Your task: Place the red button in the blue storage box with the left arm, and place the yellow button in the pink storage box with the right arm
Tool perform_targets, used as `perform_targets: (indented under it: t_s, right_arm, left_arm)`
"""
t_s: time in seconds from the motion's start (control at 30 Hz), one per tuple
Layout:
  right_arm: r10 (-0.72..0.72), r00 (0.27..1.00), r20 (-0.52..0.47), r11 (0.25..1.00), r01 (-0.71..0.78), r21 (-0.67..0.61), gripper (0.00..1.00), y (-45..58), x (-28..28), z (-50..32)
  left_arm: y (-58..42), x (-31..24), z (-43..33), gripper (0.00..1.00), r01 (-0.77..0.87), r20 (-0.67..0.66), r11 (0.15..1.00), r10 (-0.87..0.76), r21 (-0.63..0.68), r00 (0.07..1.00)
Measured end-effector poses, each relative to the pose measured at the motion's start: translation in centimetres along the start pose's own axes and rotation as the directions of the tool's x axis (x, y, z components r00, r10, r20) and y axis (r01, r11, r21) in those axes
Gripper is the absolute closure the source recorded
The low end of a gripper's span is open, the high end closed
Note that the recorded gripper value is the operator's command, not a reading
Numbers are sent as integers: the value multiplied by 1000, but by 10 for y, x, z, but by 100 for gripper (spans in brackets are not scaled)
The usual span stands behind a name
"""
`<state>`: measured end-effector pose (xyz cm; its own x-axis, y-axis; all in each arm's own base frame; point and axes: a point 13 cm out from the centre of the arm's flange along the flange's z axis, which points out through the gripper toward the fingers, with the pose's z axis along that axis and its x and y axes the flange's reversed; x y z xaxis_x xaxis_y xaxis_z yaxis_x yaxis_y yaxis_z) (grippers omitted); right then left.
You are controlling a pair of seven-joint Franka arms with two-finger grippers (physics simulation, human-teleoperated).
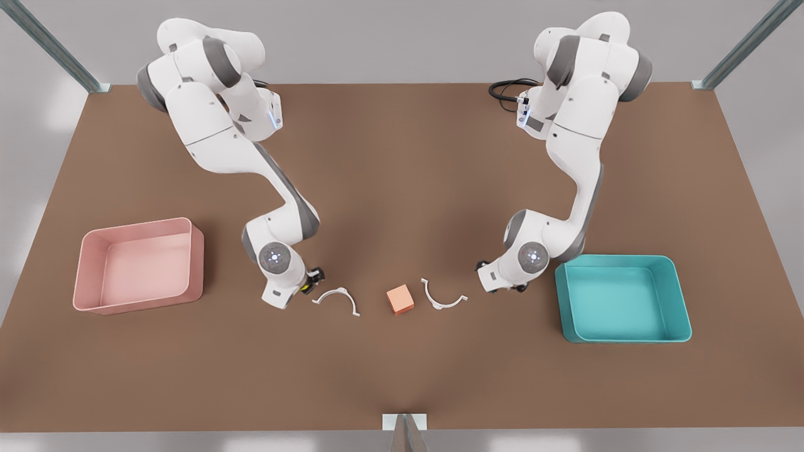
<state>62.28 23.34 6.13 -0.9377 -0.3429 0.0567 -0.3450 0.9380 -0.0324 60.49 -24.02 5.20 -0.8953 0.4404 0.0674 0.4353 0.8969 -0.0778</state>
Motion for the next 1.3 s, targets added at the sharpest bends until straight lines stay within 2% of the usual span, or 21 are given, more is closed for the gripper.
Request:
perform_targets:
  t_s: [0.07, 0.1, 0.2, 0.27, 0.47, 0.6, 0.7, 0.83, 0.87, 0.9, 0.97, 1.0, 1.03, 1.17, 1.3]
  right_arm:
    - [14, 1000, 26, 1000, -14, -4, 14, 2, -6, 7]
    - [21, 999, 39, 1000, -21, -6, 17, 3, -9, 8]
    - [42, 997, 67, 999, -41, -12, 17, 5, -15, 9]
    - [52, 996, 73, 999, -51, -15, 17, 8, -15, 12]
    - [88, 992, 91, 996, -87, -19, 19, 7, -15, 7]
    - [113, 990, 82, 994, -111, -20, 19, -1, -5, 7]
    - [123, 990, 72, 992, -122, -21, 38, -2, 4, 12]
    - [136, 988, 79, 991, -134, -24, 41, -4, 4, 11]
    - [140, 987, 82, 990, -138, -25, 46, -6, 4, 10]
    - [143, 986, 84, 990, -141, -27, 47, -7, 3, 9]
    - [144, 986, 88, 989, -142, -29, 51, -8, 2, 6]
    - [145, 985, 94, 989, -143, -30, 51, -9, 1, 3]
    - [146, 984, 104, 989, -144, -29, 51, -12, -2, -5]
    - [185, 973, 140, 983, -184, -21, 51, -55, 4, -54]
    - [272, 951, 145, 962, -269, -40, 51, -131, 46, -90]
  left_arm:
    - [1, -7, -2, 13, -14, 24, 1000, 14, -3, 1000]
    - [1, -10, -3, 19, -20, 35, 1000, 20, -5, 999]
    - [2, -15, -6, 45, -37, 54, 999, 37, -9, 998]
    - [2, -16, -6, 53, -46, 61, 999, 47, -12, 997]
    - [5, -20, -15, 54, -64, 77, 998, 65, -21, 995]
    - [26, -25, -105, 54, -45, 137, 998, 52, -53, 989]
    - [82, -6, -169, 54, 24, 152, 998, -14, -64, 988]
    - [211, 50, -209, 54, 141, 127, 989, -134, -52, 983]
    - [235, 64, -211, 54, 150, 114, 987, -143, -50, 983]
    - [251, 76, -209, 54, 145, 98, 988, -140, -49, 985]
    - [268, 89, -182, 52, 112, 43, 993, -111, -31, 993]
    - [271, 91, -164, 24, 90, 13, 996, -90, -19, 996]
    - [271, 94, -151, 0, 66, -10, 998, -66, -5, 998]
    - [264, 82, -157, 0, -25, -16, 1000, 25, 9, 1000]
    - [234, 46, -271, 0, -58, 79, 996, 63, -61, 995]
